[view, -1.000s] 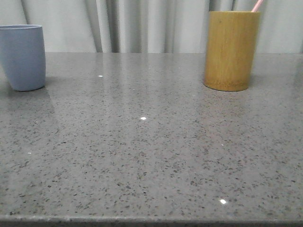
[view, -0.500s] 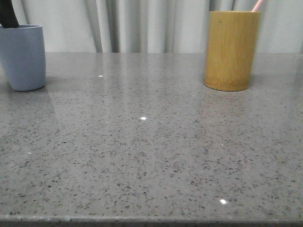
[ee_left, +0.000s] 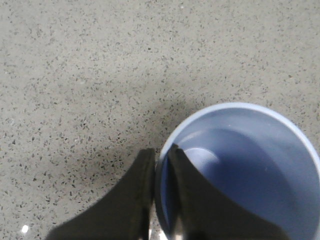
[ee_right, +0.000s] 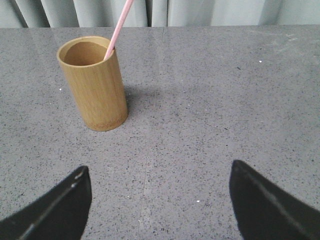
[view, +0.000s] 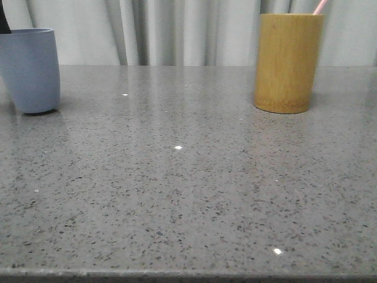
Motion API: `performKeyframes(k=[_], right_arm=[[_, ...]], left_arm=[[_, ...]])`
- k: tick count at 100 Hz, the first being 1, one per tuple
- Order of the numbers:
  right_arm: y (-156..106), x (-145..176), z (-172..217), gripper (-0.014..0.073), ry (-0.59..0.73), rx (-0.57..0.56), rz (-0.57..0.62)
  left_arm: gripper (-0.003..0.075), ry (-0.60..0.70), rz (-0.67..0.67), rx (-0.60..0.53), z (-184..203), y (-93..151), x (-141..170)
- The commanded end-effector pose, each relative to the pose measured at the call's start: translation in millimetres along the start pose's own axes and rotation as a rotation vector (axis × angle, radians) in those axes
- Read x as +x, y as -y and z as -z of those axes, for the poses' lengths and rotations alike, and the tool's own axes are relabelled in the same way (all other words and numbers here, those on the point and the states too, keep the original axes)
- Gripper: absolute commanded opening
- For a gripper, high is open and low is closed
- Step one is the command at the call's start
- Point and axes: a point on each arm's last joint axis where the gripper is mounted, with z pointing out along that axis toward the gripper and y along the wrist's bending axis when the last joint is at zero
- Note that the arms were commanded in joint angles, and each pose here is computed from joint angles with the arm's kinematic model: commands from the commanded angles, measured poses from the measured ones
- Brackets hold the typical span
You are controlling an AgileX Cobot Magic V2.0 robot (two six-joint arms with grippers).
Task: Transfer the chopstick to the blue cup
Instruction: 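Lift the blue cup and carry it toward the table centre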
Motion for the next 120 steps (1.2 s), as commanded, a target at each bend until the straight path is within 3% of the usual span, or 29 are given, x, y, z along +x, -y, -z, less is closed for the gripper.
performKeyframes(k=[1, 37, 78, 100, 120], right_arm=[[-1.2, -15.9, 2.7, 0.0571, 0.098, -0.002, -0.001], [-1.2, -15.9, 2.7, 0.0571, 0.098, -0.002, -0.001], [-1.2, -15.9, 2.7, 0.0571, 0.098, -0.002, -0.001], [-1.2, -15.9, 2.7, 0.0571, 0.098, -0.002, -0.001], [-1.2, -15.9, 2.7, 0.0571, 0.098, -0.002, -0.001]], left_arm=[[-0.0019, 0.114, 0.019, 0.037, 27.9, 5.7, -16.8], [-0.0019, 0.146, -0.113, 0.168, 50.4, 60.3, -26.5], [-0.0019, 0.099, -0.211, 0.279, 17.9, 125.5, -32.3], [-0.0019, 0.063, -0.240, 0.299, 2.8, 142.9, -29.8], [-0.0019, 0.021, -0.241, 0.293, -8.7, 143.8, -26.4]])
